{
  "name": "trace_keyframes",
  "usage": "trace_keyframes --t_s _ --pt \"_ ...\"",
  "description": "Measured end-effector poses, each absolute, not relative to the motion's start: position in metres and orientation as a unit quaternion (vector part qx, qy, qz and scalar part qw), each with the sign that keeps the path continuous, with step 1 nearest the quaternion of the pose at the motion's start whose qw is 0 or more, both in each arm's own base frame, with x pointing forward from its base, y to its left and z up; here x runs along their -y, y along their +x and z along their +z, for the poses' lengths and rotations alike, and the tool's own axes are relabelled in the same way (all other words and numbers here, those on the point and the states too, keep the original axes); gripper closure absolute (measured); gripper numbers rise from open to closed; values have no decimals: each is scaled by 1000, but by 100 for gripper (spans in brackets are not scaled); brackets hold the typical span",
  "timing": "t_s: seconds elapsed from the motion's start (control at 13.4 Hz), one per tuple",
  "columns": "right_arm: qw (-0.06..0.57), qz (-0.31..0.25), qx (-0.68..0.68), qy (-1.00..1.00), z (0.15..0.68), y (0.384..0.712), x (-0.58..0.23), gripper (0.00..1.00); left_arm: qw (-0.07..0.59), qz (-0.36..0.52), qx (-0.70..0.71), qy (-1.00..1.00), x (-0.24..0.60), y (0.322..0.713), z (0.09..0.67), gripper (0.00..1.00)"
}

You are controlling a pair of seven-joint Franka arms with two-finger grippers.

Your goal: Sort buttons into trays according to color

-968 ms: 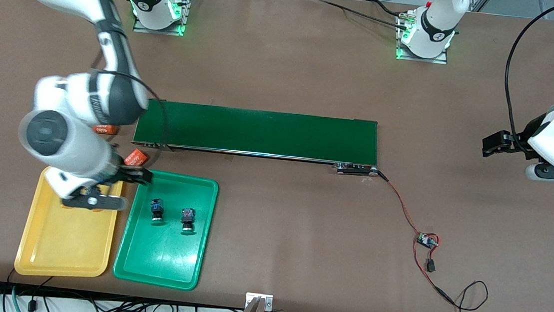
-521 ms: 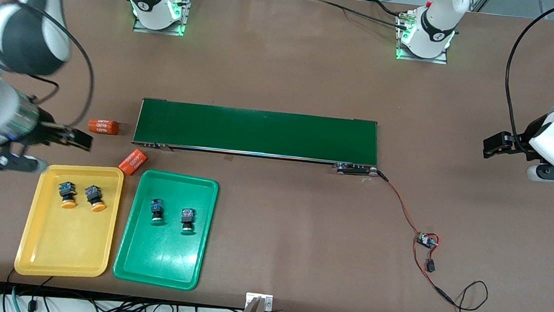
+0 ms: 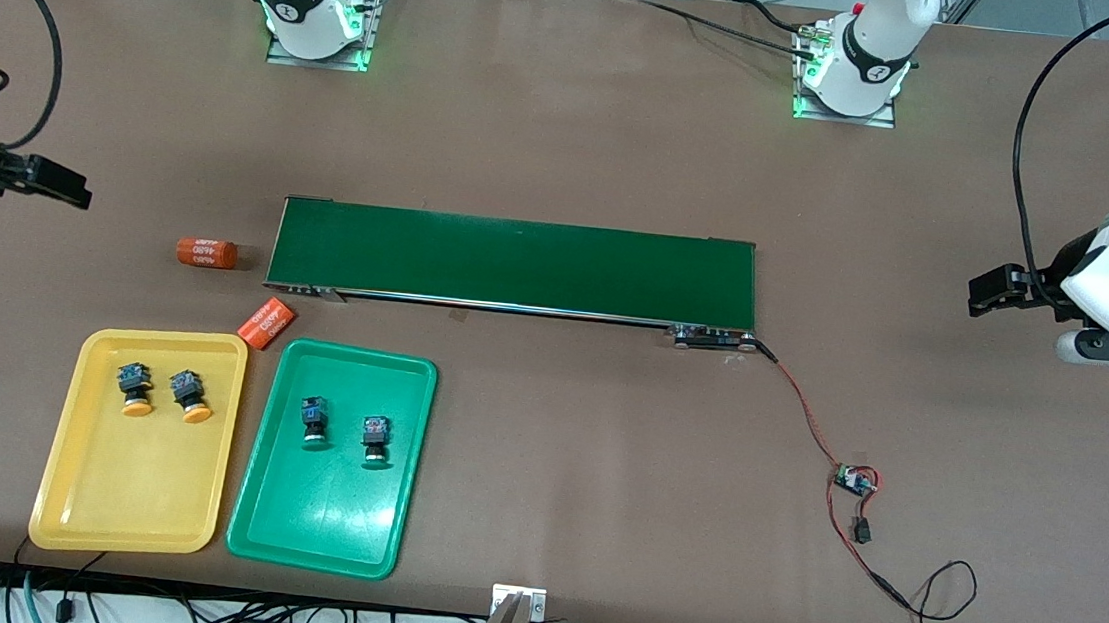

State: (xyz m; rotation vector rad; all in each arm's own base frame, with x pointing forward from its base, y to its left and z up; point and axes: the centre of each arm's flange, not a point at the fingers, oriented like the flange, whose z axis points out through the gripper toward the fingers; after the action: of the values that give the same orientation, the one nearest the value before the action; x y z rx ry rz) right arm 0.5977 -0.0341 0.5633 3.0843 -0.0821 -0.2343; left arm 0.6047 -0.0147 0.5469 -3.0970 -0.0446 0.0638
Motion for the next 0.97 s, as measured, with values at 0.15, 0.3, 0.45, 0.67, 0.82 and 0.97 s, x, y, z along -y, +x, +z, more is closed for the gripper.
trace_keyframes --t_s 0.15,0.3,0.45,0.67,0.82,0.97 --pt "23 -79 26 996 563 593 34 0 22 21 15 -999 14 605 547 0" --pt "23 -82 25 996 563 592 33 0 22 21 15 -999 14 605 547 0" --pt "23 -87 26 996 565 589 34 0 22 21 14 -999 15 605 547 0" --pt "23 -95 28 995 565 586 35 0 22 21 14 -999 15 605 547 0" --pt "23 -102 28 994 564 585 35 0 22 21 14 -999 15 605 547 0" --pt "23 -103 28 994 564 585 34 0 22 21 14 -999 15 605 547 0"
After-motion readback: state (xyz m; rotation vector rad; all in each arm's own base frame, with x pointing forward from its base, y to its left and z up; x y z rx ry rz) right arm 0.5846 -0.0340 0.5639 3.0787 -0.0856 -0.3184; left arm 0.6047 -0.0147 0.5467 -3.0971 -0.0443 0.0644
